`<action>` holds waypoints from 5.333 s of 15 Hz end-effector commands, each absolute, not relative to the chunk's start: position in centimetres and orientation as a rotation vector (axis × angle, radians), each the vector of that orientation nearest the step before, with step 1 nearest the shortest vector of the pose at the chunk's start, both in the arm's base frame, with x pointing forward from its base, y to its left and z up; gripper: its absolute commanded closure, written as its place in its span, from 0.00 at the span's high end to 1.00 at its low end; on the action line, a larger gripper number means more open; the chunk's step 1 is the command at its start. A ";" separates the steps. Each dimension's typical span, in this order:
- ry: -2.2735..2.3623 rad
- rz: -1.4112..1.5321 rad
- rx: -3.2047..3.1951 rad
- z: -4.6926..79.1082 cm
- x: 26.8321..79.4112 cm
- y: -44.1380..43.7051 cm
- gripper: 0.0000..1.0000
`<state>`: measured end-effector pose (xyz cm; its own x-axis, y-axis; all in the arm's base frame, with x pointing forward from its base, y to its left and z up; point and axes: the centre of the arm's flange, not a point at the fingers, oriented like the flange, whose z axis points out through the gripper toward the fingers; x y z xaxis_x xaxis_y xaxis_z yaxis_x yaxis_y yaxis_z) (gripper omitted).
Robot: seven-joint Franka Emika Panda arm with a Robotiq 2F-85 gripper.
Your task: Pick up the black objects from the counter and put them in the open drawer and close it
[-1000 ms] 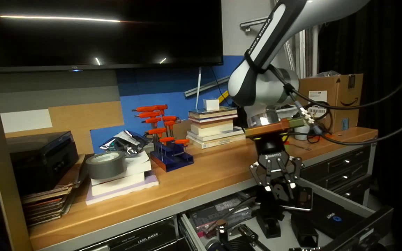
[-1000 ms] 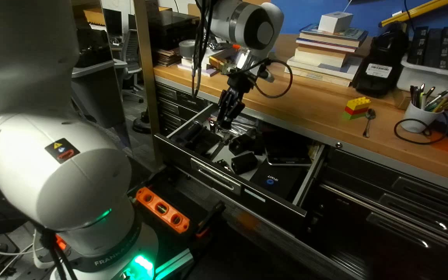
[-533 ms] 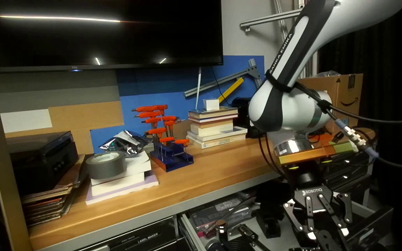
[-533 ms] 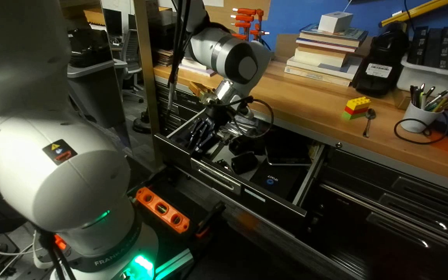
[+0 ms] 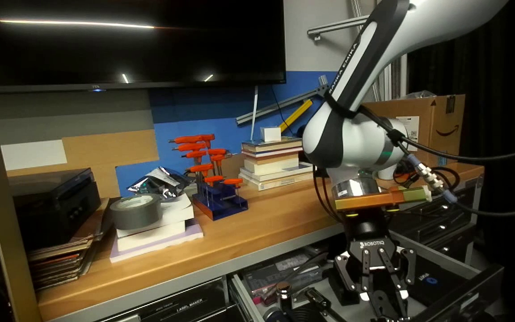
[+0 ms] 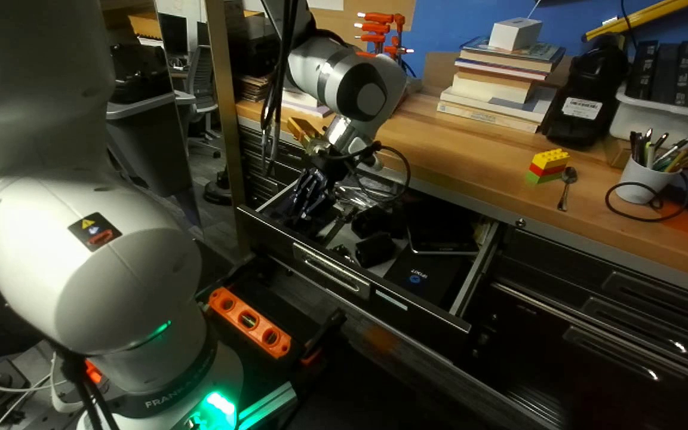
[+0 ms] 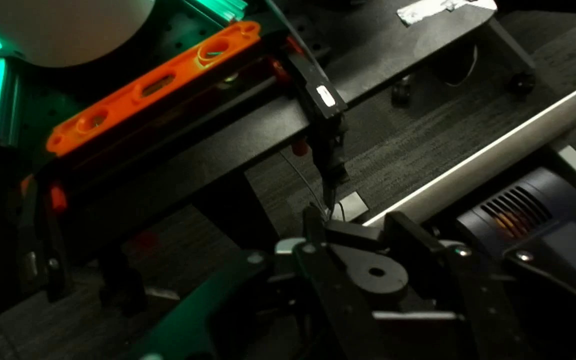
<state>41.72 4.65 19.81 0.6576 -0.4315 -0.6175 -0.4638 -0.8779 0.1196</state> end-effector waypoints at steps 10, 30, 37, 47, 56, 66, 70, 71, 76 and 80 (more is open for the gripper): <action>0.828 0.639 -2.925 16.3 47.0 2.2 0.23; 1.688 0.444 -2.930 20.4 42.8 1.2 0.99; 1.842 0.659 -2.678 18.6 37.3 -0.8 1.00; 1.693 0.688 -2.287 13.8 36.4 -1.1 1.00; 1.606 0.588 -2.222 10.4 40.5 2.3 1.00; 1.324 0.484 -2.300 11.2 50.0 12.4 1.00; 1.284 0.377 -2.357 13.6 51.1 13.3 1.00; 1.271 0.339 -2.378 14.5 51.2 13.3 1.00; 1.189 0.185 -2.534 20.6 50.9 12.3 1.00; 1.199 0.097 -2.657 25.2 49.8 10.5 1.00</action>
